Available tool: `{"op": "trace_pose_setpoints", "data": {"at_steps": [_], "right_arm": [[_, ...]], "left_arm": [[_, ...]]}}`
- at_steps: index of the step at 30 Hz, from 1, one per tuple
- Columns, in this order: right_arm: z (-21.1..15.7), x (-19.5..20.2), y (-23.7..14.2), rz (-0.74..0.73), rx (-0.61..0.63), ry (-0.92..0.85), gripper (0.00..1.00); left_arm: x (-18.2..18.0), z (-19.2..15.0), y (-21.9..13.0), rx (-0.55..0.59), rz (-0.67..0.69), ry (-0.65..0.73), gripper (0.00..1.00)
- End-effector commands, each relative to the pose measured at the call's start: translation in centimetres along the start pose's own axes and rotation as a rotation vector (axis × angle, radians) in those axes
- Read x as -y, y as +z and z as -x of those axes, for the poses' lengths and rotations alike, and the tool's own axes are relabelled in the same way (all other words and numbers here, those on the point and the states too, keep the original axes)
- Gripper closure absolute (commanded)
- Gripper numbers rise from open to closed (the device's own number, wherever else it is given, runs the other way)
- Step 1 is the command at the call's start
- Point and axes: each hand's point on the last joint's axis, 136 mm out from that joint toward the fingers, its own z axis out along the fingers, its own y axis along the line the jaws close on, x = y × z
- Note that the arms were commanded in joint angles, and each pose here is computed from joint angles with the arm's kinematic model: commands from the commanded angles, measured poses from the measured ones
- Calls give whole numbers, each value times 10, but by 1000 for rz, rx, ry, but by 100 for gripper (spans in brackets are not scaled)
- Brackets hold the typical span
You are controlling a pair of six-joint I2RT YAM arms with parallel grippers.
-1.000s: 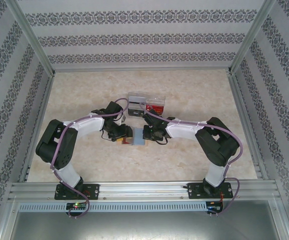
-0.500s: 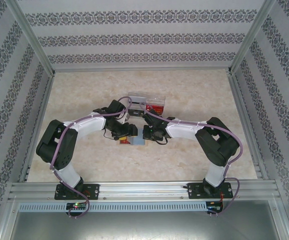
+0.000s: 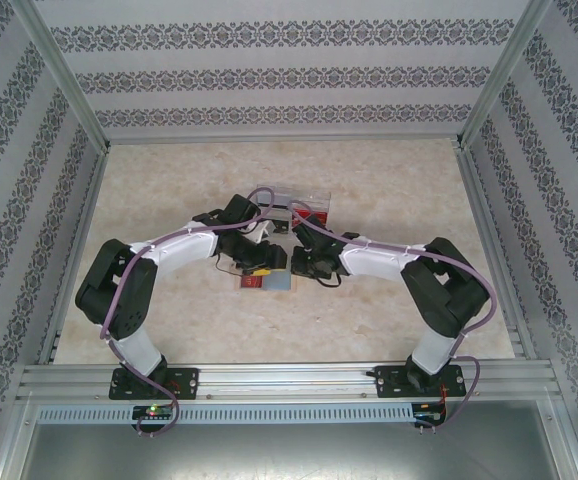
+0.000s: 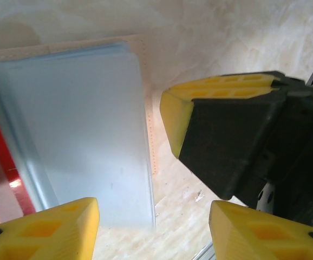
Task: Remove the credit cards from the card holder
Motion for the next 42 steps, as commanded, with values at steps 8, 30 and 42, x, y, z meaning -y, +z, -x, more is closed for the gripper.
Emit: {"op": "trace_pose_setpoints", "data": {"at_steps": [8, 30, 42], "right_arm": [[10, -5, -11, 21, 43, 13, 82], [-9, -92, 13, 282, -96, 21, 80], [-18, -90, 29, 291, -169, 57, 80]], "left_arm": [[12, 9, -18, 45, -54, 26, 42], [-103, -3, -29, 68, 209, -221, 92], [-120, -12, -19, 32, 262, -276, 92]]}}
